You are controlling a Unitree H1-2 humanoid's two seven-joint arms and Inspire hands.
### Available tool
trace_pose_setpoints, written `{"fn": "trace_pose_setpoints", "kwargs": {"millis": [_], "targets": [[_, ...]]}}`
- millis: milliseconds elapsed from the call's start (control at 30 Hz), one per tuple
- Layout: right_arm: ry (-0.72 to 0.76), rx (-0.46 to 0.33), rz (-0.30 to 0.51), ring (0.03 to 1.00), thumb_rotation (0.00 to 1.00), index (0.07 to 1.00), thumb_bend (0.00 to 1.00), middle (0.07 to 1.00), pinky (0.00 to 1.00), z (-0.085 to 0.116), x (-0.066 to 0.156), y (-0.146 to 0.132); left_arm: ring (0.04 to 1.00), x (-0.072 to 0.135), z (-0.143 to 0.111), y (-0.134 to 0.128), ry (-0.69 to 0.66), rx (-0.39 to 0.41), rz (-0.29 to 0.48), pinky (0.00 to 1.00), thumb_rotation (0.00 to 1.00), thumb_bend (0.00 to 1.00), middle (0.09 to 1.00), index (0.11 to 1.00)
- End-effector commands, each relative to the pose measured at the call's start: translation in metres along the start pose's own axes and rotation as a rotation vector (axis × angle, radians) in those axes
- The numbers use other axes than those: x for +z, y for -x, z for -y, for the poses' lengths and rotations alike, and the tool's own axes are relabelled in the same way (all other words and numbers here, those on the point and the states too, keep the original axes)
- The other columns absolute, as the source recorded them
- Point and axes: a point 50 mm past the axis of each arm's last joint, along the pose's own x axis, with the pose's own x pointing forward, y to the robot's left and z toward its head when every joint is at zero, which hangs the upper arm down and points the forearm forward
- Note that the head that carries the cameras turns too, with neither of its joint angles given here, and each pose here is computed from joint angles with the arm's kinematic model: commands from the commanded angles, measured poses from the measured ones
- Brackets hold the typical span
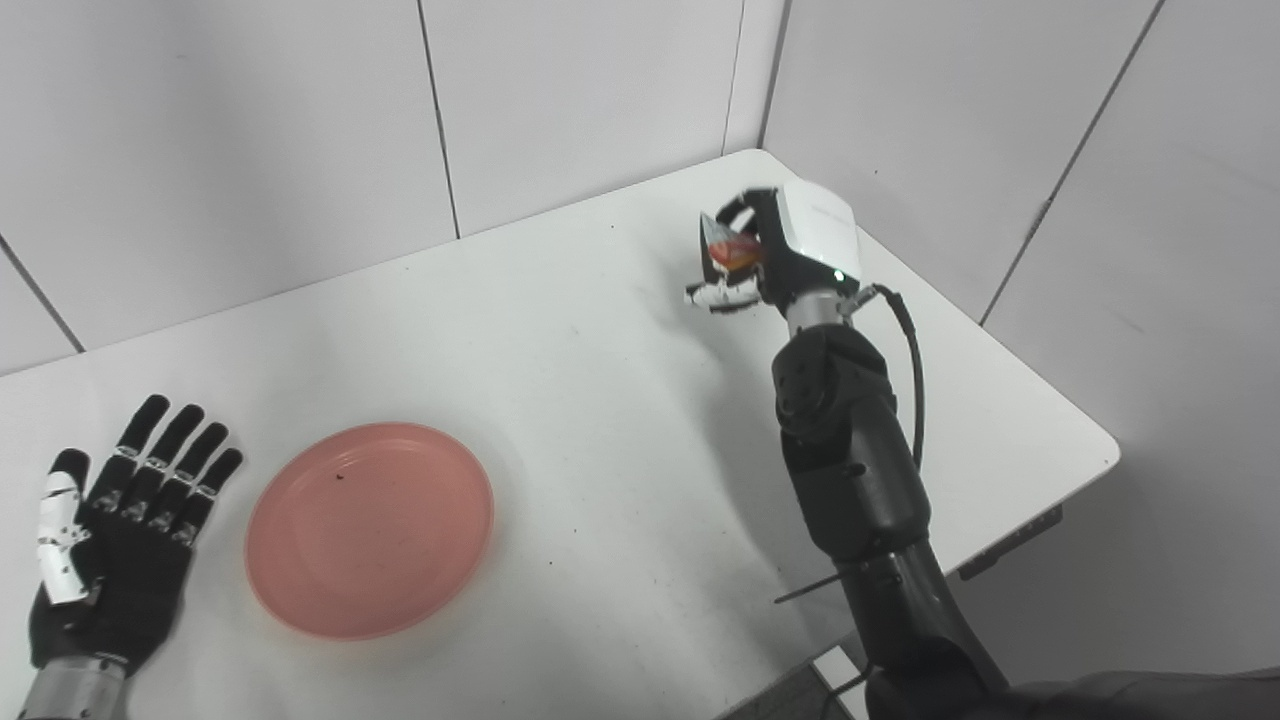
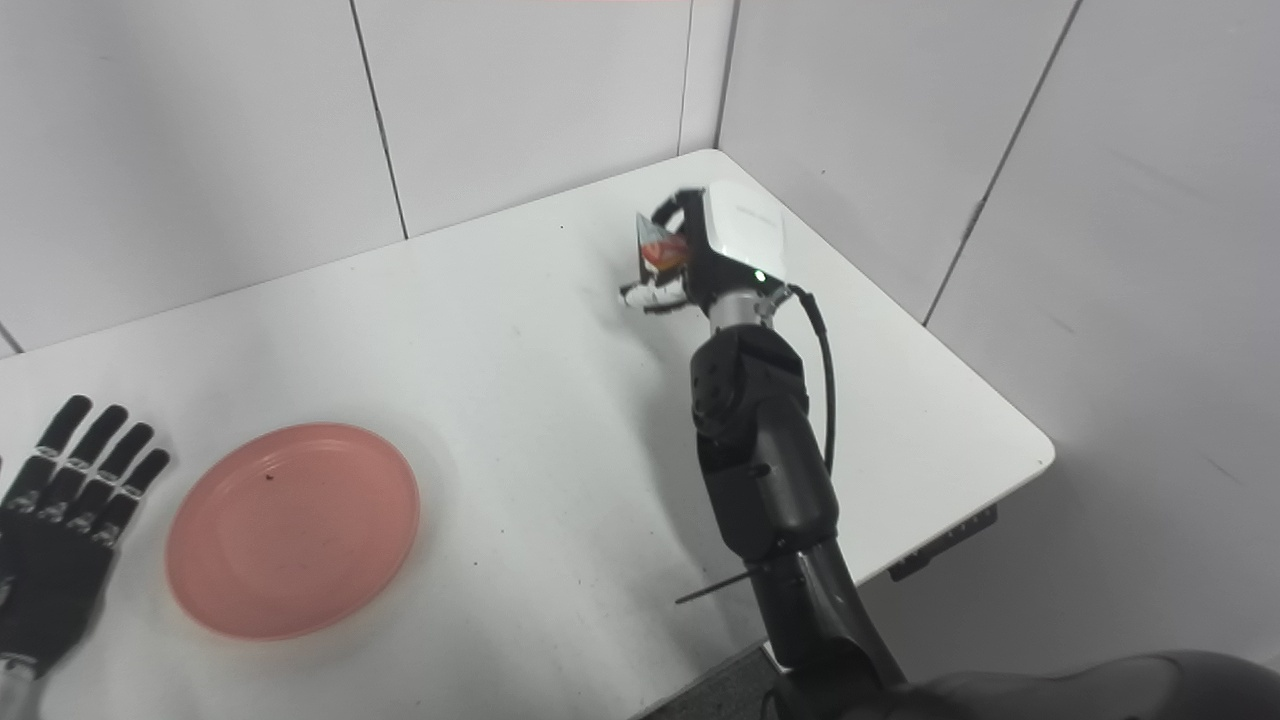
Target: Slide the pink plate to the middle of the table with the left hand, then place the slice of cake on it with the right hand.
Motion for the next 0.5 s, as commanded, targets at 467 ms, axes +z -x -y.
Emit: {"fn": "trace_pose_setpoints", "kwargs": {"millis": [467], "targets": [[-0.014,0.047,0.186,0.382,0.0,0.538,0.52,0.439,0.3,0.006,0.066,0.013,0.886,-0.045,0.02,0.011,-0.013,0.084,-0.123,0.89,1.0,0.38,0.883,0.875]]}}
